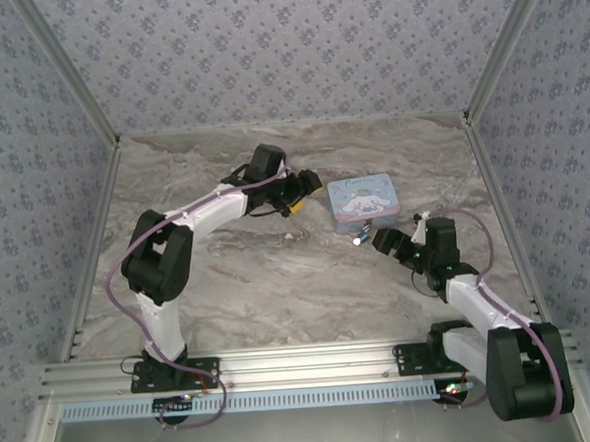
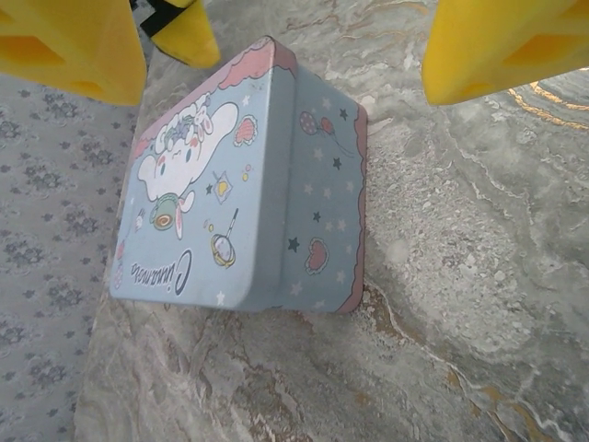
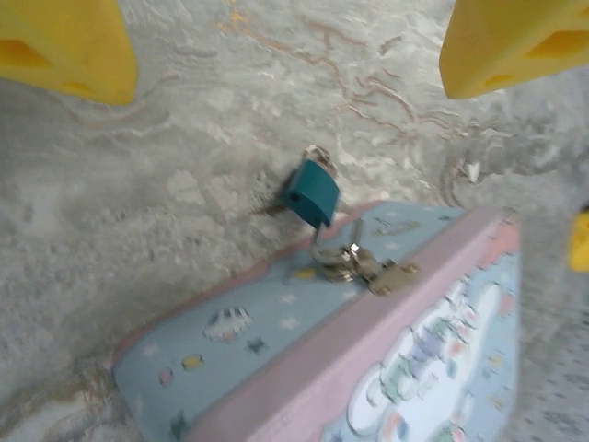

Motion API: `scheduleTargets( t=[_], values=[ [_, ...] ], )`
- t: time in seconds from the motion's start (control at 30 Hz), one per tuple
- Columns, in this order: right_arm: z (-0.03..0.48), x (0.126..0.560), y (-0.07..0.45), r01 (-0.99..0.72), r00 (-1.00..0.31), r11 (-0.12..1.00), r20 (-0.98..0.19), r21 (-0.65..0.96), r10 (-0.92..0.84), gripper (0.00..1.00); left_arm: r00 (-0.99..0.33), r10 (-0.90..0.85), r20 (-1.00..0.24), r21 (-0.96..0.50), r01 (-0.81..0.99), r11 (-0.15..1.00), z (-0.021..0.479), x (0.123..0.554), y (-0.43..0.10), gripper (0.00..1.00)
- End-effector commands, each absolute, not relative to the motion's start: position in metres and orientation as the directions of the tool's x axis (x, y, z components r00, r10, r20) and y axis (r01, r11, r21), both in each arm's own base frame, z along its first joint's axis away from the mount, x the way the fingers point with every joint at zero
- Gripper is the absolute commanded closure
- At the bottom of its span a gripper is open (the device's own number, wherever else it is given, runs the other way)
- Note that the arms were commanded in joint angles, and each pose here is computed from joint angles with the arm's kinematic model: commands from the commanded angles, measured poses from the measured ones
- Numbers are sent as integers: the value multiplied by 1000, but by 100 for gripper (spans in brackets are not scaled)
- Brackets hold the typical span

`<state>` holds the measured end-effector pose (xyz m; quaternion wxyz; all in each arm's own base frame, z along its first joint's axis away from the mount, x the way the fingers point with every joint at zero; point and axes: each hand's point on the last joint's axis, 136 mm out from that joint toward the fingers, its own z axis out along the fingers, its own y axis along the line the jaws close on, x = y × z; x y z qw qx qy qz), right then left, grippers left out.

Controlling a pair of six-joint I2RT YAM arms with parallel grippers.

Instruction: Unlock the padlock with the key

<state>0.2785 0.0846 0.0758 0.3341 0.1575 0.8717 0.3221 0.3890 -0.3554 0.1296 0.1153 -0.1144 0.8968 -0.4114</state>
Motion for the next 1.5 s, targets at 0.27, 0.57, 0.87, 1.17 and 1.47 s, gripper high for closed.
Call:
scheduleTargets(
  t=[0.27, 0.57, 0.87, 1.17, 1.47],
  values=[
    [130, 311, 97, -156, -712, 551, -481, 819, 512, 1, -980, -163, -117, -781, -11, 625, 127, 382, -391, 19],
    [111, 323, 71, -33, -691, 629, -472, 777, 547, 0, -990, -108, -95, -758, 2, 652, 109, 379, -411, 18],
    [106, 326, 78, -69, -719, 626, -474, 776, 509, 4, -995, -86, -56, -714, -20, 700, 78, 378, -414, 17],
    [93, 328, 103, -122, -746, 621, -485, 774, 457, 7, -996, -89, -13, -658, -58, 751, 50, 365, -398, 18],
    [78, 331, 124, -151, -770, 623, -487, 767, 413, 15, -995, -100, -1, -645, -75, 760, 44, 358, -391, 17]
  ],
)
